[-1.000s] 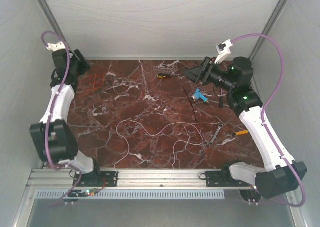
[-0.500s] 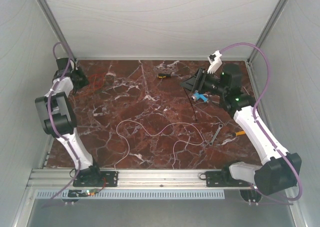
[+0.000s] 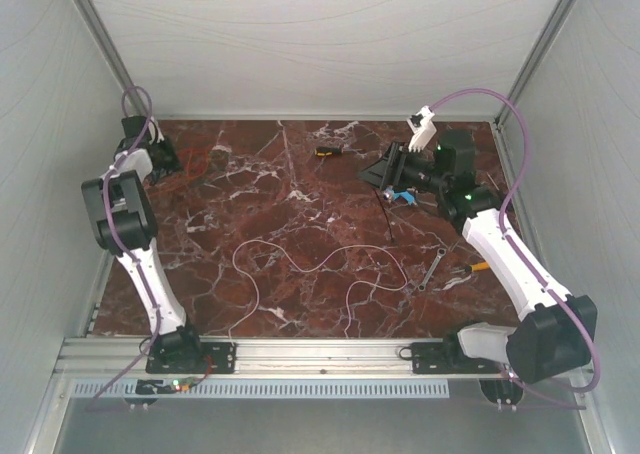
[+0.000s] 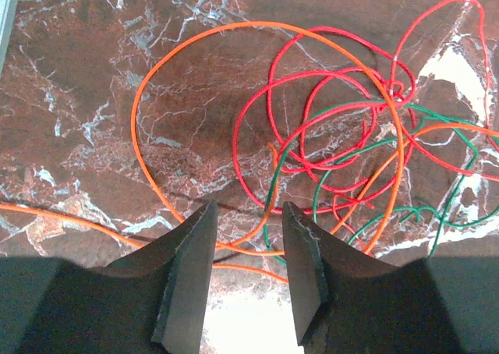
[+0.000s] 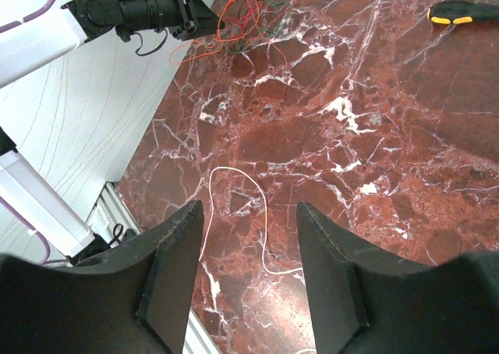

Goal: Zip-tie the wires
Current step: Pick up the cable at the corner of the board.

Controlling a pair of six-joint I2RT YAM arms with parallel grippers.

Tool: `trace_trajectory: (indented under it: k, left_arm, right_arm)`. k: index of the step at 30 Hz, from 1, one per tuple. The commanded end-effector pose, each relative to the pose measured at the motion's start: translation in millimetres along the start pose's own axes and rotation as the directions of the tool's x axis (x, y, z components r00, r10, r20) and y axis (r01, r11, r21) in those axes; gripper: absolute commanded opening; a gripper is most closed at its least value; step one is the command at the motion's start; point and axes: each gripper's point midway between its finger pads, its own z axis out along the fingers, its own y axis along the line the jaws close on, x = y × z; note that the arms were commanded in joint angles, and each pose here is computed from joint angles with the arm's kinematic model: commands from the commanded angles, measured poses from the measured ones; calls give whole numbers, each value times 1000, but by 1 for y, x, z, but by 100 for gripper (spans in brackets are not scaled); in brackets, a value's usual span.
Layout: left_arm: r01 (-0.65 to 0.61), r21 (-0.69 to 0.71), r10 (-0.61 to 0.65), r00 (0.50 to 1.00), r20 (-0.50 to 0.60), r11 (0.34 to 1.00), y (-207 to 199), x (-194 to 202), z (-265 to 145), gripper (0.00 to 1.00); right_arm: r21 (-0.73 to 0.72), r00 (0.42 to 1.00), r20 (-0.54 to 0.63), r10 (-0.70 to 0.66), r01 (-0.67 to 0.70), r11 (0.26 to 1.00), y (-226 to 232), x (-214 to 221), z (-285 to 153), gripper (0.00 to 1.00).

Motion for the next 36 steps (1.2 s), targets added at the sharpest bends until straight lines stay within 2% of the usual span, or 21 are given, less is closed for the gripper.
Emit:
trace_trajectory:
  k: [1, 8, 11, 14, 17, 20, 21, 30, 31, 32, 34, 36]
  left_arm:
    - [-43, 12, 43, 998, 47, 999, -2, -24, 6, 38]
    - [-38, 15, 38, 999, 14, 999, 1, -17, 19, 25]
    - [-33, 27, 33, 999, 12, 999, -1, -16, 20, 25]
    - [-28, 39, 27, 1000, 5, 999, -3, -12, 20, 31]
    - [-29, 57, 28, 999, 16, 998, -8, -15, 18, 17]
    - [-29, 56, 30, 1000, -9, 998, -9, -2, 18, 1]
    - [-36, 48, 36, 999, -3, 998, -11, -3, 16, 0]
    - [-86, 11, 84, 984, 158, 996, -44, -51, -43, 0]
    - [-90, 11, 87, 980, 181, 996, -50, -57, -52, 14]
    - [-92, 14, 87, 975, 205, 996, -56, -64, -61, 20]
    - [-104, 30, 93, 965, 244, 994, -70, -73, -77, 24]
    - [-115, 48, 99, 961, 259, 992, -80, -76, -86, 23]
  right_arm:
    - [-20, 1000, -26, -13, 13, 1000, 0, 7, 3, 48]
    - [-16, 999, -39, -8, 7, 1000, -1, 10, 3, 48]
    - [-10, 999, -46, -2, 2, 1000, -3, 13, 4, 48]
    - [-10, 999, -48, 2, -2, 1000, -3, 14, 3, 48]
    - [-10, 999, -48, 2, -3, 1000, -3, 14, 3, 48]
    - [-10, 999, -48, 4, -4, 1000, -2, 14, 1, 48]
    - [-10, 999, -47, 3, -4, 1000, -2, 14, 1, 48]
    - [-15, 1000, -29, -11, 10, 1000, 5, 8, -5, 49]
    - [-17, 1000, -27, -13, 12, 1000, 7, 6, -5, 50]
    - [-18, 1000, -23, -15, 15, 1000, 8, 3, -6, 51]
    - [-23, 1000, -20, -16, 16, 1000, 11, 0, -6, 53]
    - [-22, 1000, -23, -13, 13, 1000, 11, 1, -6, 54]
